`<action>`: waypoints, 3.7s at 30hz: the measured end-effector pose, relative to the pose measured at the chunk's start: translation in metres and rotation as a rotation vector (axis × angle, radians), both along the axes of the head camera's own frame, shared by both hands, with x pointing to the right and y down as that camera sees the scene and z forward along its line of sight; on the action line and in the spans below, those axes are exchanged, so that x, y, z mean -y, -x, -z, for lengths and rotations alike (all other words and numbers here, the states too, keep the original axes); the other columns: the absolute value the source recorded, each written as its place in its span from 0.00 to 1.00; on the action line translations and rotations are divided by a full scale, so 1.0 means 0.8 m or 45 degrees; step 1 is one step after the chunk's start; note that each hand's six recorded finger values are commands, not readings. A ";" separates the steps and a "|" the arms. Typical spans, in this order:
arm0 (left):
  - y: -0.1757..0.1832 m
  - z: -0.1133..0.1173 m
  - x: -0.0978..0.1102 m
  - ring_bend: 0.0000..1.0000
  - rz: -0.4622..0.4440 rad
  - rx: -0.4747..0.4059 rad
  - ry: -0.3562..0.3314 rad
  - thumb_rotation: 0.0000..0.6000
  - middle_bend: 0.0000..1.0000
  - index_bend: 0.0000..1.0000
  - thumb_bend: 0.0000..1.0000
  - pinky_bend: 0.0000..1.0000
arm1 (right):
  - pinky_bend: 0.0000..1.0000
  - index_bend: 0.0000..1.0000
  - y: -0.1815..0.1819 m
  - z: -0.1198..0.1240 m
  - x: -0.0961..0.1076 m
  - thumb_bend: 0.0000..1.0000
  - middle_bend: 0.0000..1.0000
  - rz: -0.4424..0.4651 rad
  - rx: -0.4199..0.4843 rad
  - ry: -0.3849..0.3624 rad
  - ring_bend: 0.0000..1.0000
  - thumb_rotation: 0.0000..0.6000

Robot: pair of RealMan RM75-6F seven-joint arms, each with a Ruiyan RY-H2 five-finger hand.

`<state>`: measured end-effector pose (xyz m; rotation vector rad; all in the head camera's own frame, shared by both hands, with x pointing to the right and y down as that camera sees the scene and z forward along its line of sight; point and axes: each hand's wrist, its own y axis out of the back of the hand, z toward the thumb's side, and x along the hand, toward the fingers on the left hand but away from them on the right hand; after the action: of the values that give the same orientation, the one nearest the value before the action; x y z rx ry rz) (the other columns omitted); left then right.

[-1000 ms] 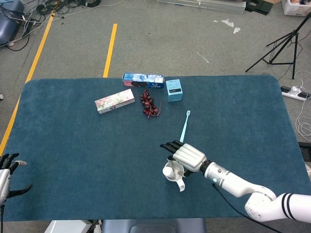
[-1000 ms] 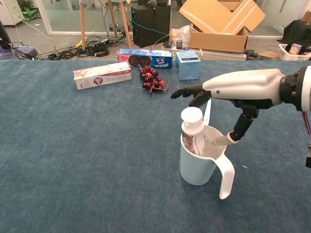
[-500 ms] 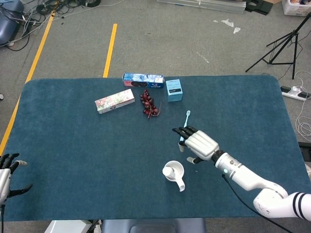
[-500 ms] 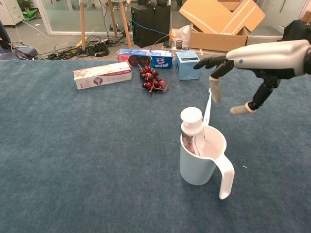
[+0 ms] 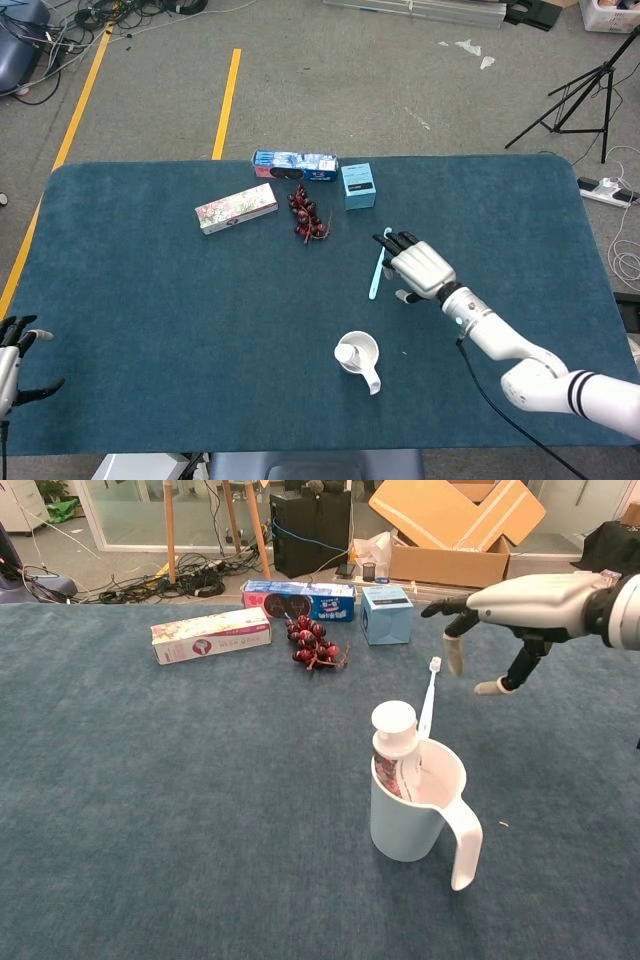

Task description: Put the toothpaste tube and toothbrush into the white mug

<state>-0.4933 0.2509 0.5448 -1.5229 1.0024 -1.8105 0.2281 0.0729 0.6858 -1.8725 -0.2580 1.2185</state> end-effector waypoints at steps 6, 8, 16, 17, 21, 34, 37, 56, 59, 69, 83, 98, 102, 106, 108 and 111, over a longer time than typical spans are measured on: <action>0.002 0.000 0.000 0.10 0.004 0.000 0.001 1.00 0.16 0.33 0.07 0.07 | 0.11 0.46 0.002 -0.035 -0.003 0.36 0.01 0.009 -0.057 0.042 0.00 1.00; 0.002 0.000 0.000 0.10 0.004 -0.001 0.001 1.00 0.16 0.33 0.07 0.07 | 0.11 0.44 0.001 -0.044 -0.004 0.35 0.00 0.013 -0.076 0.055 0.00 1.00; 0.002 -0.001 0.000 0.10 0.001 0.002 0.006 1.00 0.16 0.33 0.07 0.07 | 0.11 0.27 0.005 -0.063 0.004 0.08 0.00 0.045 -0.114 -0.063 0.00 1.00; 0.002 -0.001 0.000 0.10 0.002 0.002 0.006 1.00 0.16 0.33 0.07 0.07 | 0.11 0.25 0.007 -0.065 0.005 0.06 0.00 0.047 -0.114 -0.079 0.00 1.00; 0.004 -0.001 0.000 0.10 0.007 0.004 0.006 1.00 0.16 0.33 0.07 0.07 | 0.11 0.20 0.013 -0.073 0.008 0.00 0.00 0.058 -0.114 -0.134 0.00 1.00; 0.007 0.001 0.001 0.10 0.019 -0.004 0.002 1.00 0.16 0.33 0.07 0.07 | 0.11 0.19 0.040 -0.100 0.006 0.00 0.00 0.067 -0.053 -0.161 0.00 1.00; 0.007 0.002 0.001 0.10 0.019 -0.008 -0.001 1.00 0.16 0.33 0.07 0.07 | 0.11 0.19 0.046 -0.102 0.005 0.00 0.00 0.070 -0.036 -0.160 0.00 1.00; 0.008 0.003 0.001 0.10 0.021 -0.015 0.001 1.00 0.17 0.33 0.07 0.07 | 0.11 0.19 0.074 -0.111 0.001 0.00 0.00 0.053 0.033 -0.153 0.00 1.00; 0.007 0.003 0.000 0.10 0.019 -0.013 0.004 1.00 0.17 0.33 0.07 0.07 | 0.11 0.19 0.082 -0.113 0.000 0.00 0.00 0.030 0.061 -0.136 0.00 1.00; 0.007 0.004 0.000 0.10 0.020 -0.015 -0.001 1.00 0.17 0.33 0.07 0.07 | 0.11 0.24 0.090 -0.109 0.005 0.05 0.00 0.004 0.114 -0.132 0.00 1.00; 0.006 0.003 0.000 0.10 0.016 -0.011 0.001 1.00 0.17 0.33 0.07 0.07 | 0.11 0.42 0.075 -0.112 0.009 0.17 0.00 -0.013 0.034 -0.029 0.00 1.00; 0.006 0.004 0.000 0.10 0.017 -0.015 -0.001 1.00 0.17 0.33 0.07 0.07 | 0.11 0.49 0.073 -0.120 0.003 0.20 0.00 -0.008 -0.003 -0.001 0.00 1.00; 0.005 0.004 0.000 0.10 0.017 -0.016 -0.002 1.00 0.17 0.33 0.07 0.07 | 0.11 0.50 0.073 -0.122 0.002 0.21 0.01 -0.009 -0.007 0.003 0.00 1.00; 0.006 0.005 0.000 0.10 0.020 -0.016 -0.004 1.00 0.17 0.33 0.07 0.07 | 0.11 0.51 0.073 -0.123 0.002 0.22 0.01 -0.009 -0.010 0.006 0.00 1.00; 0.006 0.005 0.000 0.10 0.020 -0.016 -0.004 1.00 0.17 0.33 0.07 0.07 | 0.11 0.52 0.074 -0.123 0.001 0.22 0.01 -0.009 -0.010 0.007 0.00 1.00; 0.006 0.005 0.000 0.10 0.020 -0.017 -0.004 1.00 0.17 0.33 0.07 0.07 | 0.11 0.54 0.074 -0.124 0.001 0.23 0.02 -0.010 -0.009 0.008 0.00 1.00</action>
<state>-0.4981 0.2508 0.5407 -1.5315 1.0261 -1.8110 0.1689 0.0718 0.7847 -1.8741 -0.2580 1.2324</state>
